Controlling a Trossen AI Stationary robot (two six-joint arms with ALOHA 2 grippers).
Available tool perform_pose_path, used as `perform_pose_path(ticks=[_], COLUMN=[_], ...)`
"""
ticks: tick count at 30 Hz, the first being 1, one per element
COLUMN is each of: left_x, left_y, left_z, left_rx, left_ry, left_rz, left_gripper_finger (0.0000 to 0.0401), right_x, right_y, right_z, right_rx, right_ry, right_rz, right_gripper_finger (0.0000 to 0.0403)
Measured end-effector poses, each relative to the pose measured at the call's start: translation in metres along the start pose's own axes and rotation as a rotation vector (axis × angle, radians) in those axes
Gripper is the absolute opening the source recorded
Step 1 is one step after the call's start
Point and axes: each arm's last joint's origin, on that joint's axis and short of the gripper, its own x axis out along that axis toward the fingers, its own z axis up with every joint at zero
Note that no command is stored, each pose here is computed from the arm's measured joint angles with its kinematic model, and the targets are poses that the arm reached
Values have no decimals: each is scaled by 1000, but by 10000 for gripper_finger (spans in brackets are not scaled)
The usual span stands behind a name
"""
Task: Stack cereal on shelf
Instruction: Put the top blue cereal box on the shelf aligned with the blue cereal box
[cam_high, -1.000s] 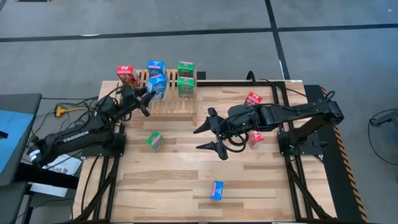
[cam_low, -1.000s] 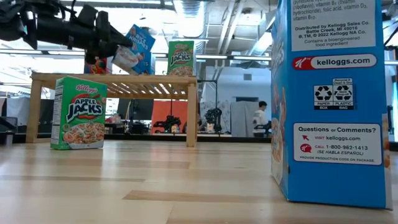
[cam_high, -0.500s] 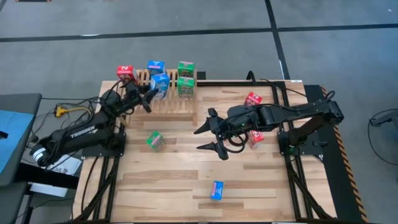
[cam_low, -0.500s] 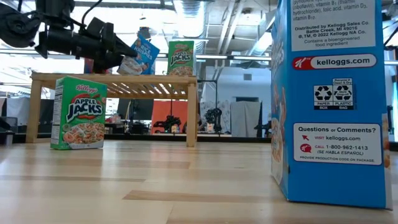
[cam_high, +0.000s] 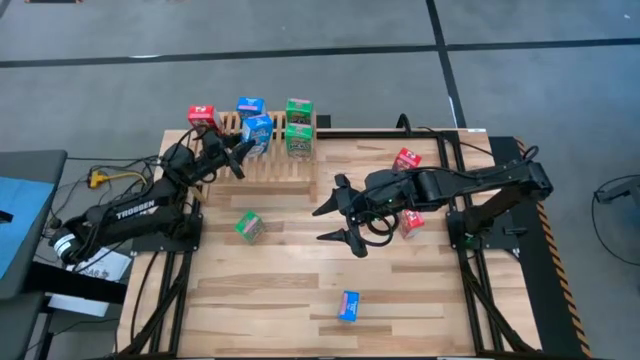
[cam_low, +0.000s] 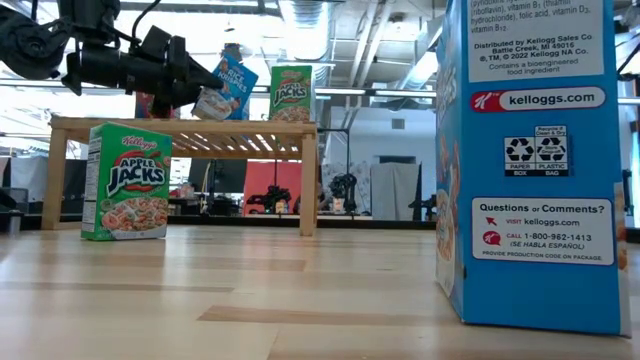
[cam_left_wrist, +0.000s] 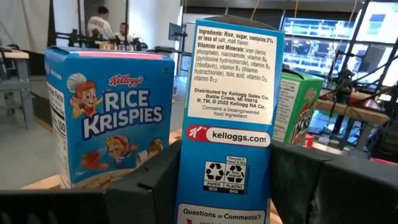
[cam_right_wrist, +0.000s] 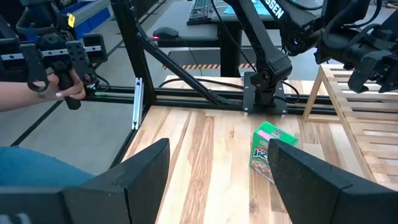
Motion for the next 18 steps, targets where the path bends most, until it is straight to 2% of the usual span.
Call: perform_pose_path(ticks=[12,18], left_x=[0,0], left_y=[0,0], left_z=[0,0], left_rx=[-2,-29], left_ry=[3,1], left_rz=[6,6], left_gripper_finger=[239,249], right_x=[0,0], right_y=[0,0], right_z=[-1,-1], right_rx=[1,1], right_ry=[13,13], right_rz=[-1,-1], right_gripper_finger=[296,296])
